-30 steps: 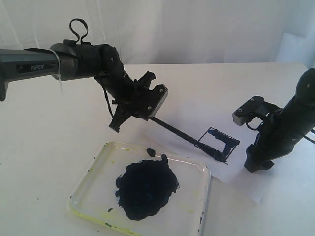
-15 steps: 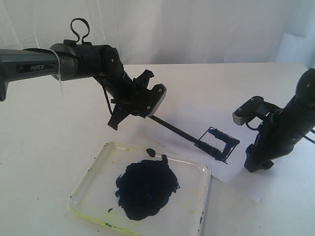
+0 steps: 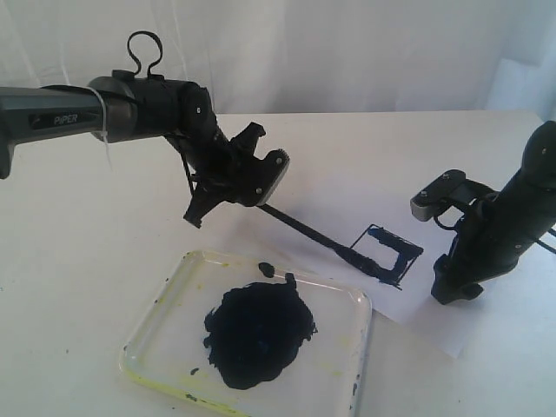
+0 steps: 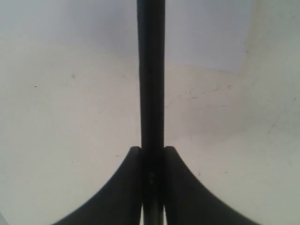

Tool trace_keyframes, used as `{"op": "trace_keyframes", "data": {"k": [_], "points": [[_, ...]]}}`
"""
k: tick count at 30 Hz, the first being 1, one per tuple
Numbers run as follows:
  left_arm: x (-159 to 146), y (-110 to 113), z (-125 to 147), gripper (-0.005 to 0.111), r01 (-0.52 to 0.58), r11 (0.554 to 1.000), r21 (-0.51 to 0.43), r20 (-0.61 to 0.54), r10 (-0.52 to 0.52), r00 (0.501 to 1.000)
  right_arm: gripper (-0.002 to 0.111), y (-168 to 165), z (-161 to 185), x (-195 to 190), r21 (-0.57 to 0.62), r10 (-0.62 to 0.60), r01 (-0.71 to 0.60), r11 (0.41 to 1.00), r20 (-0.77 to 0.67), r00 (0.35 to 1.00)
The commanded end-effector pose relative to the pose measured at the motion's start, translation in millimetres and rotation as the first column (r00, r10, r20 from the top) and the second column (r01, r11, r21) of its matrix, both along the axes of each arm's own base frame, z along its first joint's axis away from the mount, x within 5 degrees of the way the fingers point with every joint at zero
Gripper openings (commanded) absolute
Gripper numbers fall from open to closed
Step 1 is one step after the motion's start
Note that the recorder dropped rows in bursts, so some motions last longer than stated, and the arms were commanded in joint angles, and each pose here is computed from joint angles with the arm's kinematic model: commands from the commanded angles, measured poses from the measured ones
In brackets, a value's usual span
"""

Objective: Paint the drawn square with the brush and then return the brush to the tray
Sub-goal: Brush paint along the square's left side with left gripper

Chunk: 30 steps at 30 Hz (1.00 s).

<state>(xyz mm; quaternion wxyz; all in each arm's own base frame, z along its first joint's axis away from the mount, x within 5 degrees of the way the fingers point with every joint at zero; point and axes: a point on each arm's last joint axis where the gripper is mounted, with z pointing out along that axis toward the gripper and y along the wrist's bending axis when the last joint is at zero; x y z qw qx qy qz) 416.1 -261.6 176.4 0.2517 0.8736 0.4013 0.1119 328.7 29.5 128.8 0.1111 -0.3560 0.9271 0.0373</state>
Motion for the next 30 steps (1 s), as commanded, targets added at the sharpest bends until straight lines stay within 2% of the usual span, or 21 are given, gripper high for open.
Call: {"op": "trace_keyframes", "data": {"k": [1, 5, 12, 30], "points": [[0, 2, 0, 0.0, -0.008, 1.0, 0.009, -0.008, 0.008, 1.0, 0.066, -2, -8, 0, -0.015, 0.01, -0.01, 1.0, -0.011, 1.0], [1, 4, 0, 0.0, -0.012, 1.0, 0.007, -0.005, 0.012, 1.0, 0.066, -2, -8, 0, -0.015, 0.01, -0.01, 1.0, -0.011, 1.0], [8, 14, 0, 0.0, -0.077, 0.997, -0.015, -0.014, 0.077, 0.997, 0.066, -2, -8, 0, -0.015, 0.01, -0.01, 1.0, -0.011, 1.0], [8, 17, -1, 0.0, -0.063, 0.998, 0.023, -0.009, 0.063, 0.998, 0.066, -2, -8, 0, -0.015, 0.01, -0.01, 1.0, -0.011, 1.0]]}}
